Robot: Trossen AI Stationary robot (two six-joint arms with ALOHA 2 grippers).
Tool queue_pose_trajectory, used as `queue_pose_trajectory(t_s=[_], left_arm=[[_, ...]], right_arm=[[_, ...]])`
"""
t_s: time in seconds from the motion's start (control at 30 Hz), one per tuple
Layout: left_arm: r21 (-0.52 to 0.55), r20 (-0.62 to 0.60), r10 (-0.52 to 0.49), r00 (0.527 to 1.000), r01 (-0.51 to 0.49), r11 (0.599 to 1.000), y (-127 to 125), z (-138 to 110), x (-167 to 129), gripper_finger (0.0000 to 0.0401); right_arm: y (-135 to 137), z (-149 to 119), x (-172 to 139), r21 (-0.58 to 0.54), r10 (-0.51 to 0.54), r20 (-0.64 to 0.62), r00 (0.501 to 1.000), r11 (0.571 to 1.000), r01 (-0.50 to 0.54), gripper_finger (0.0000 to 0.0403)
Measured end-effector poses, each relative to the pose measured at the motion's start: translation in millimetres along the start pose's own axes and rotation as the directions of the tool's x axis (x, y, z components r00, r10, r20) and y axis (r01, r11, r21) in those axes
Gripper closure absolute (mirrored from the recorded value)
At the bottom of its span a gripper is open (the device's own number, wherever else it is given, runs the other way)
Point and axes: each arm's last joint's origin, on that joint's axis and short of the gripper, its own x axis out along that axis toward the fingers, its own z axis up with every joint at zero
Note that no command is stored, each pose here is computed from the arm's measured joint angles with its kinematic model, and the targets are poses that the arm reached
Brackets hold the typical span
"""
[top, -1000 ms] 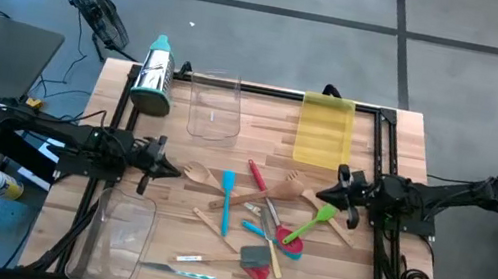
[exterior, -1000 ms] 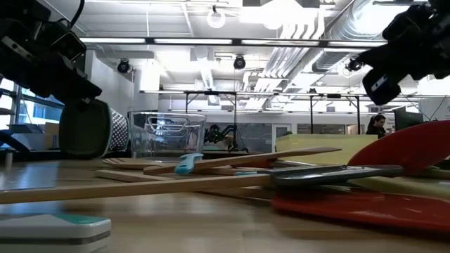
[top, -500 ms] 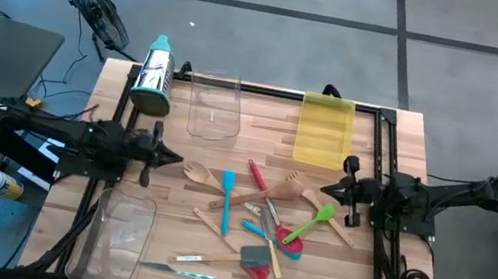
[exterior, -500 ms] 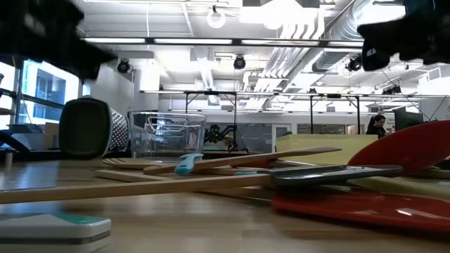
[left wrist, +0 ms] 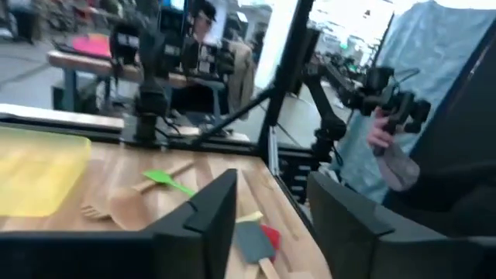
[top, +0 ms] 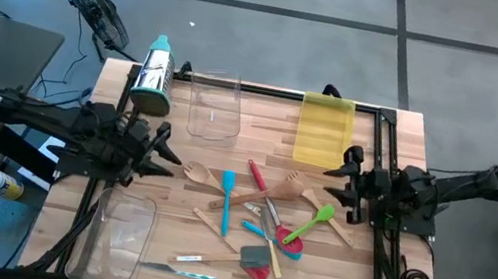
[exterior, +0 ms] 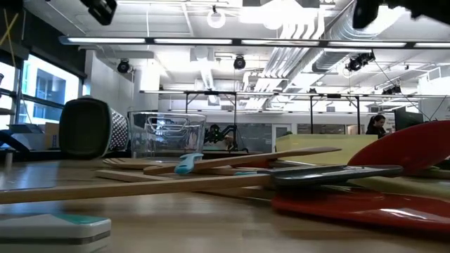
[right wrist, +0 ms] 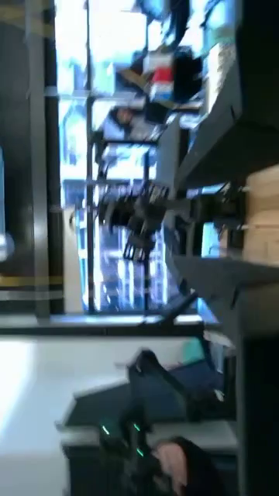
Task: Pick & Place Kitchen Items
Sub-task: Put the brown wooden serving spoon into the yellow bin
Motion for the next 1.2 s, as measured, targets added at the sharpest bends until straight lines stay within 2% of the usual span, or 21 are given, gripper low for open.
queue_pose_trajectory(t_s=[0.1, 0.2, 0.3, 0.43, 0.57, 0.63, 0.73, 0.83, 0.93, 1.03, 1.13, 1.2], left_arm=[[-0.086, -0.011, -0.005, 1.000, 0.004, 0.996, 0.3, 6.8, 10.7, 0.0203], [-0.162, -0.032, -0.040, 0.999, 0.034, 0.986, -0.9, 12.6, 17.5, 0.0188], [-0.185, -0.066, -0.118, 0.991, 0.104, 0.977, -2.5, 13.2, 22.3, 0.0184], [-0.198, -0.091, -0.174, 0.981, 0.153, 0.968, -3.5, 11.7, 24.2, 0.0184], [-0.240, -0.133, -0.211, 0.968, 0.176, 0.955, -4.1, 8.3, 23.6, 0.0184], [-0.251, -0.156, -0.217, 0.964, 0.174, 0.952, -3.9, 6.1, 23.3, 0.0184], [-0.255, -0.191, -0.213, 0.958, 0.161, 0.953, -2.9, 1.9, 23.4, 0.0184], [-0.257, -0.220, -0.205, 0.954, 0.146, 0.955, -0.2, -6.7, 25.8, 0.0184], [-0.273, -0.245, -0.200, 0.949, 0.130, 0.953, 2.3, -14.3, 28.0, 0.0184], [-0.281, -0.271, -0.186, 0.945, 0.107, 0.954, 4.6, -20.8, 29.6, 0.0184], [-0.259, -0.275, -0.152, 0.949, 0.079, 0.963, 6.8, -22.3, 33.7, 0.0184], [-0.247, -0.281, -0.138, 0.950, 0.068, 0.967, 7.8, -23.9, 34.9, 0.0184]], right_arm=[[11.0, 22.2, 26.3, -0.039, 0.079, 0.002, 0.997, 0.996, -0.079, 0.0189], [25.8, 39.1, 52.5, -0.091, 0.127, -0.073, 0.989, 0.987, -0.133, 0.0160], [40.2, 48.8, 78.5, -0.153, 0.062, -0.211, 0.975, 0.984, -0.095, 0.0152], [55.5, 52.3, 108.0, -0.242, -0.098, -0.397, 0.912, 0.970, -0.001, 0.0154], [63.8, 47.5, 129.7, -0.327, -0.289, -0.509, 0.811, 0.936, 0.129, 0.0155], [63.2, 35.4, 135.3, -0.381, -0.398, -0.555, 0.730, 0.902, 0.201, 0.0155], [55.4, 10.2, 138.4, -0.427, -0.494, -0.622, 0.607, 0.864, 0.265, 0.0156], [46.9, -15.1, 137.4, -0.471, -0.544, -0.685, 0.485, 0.838, 0.274, 0.0156], [43.5, -39.3, 137.3, -0.538, -0.573, -0.724, 0.384, 0.817, 0.207, 0.0156], [45.9, -57.0, 138.6, -0.569, -0.571, -0.749, 0.335, 0.814, 0.116, 0.0156], [49.9, -71.9, 140.8, -0.513, -0.510, -0.803, 0.308, 0.855, 0.078, 0.0156], [52.0, -80.7, 142.2, -0.447, -0.457, -0.840, 0.291, 0.888, 0.104, 0.0156]])
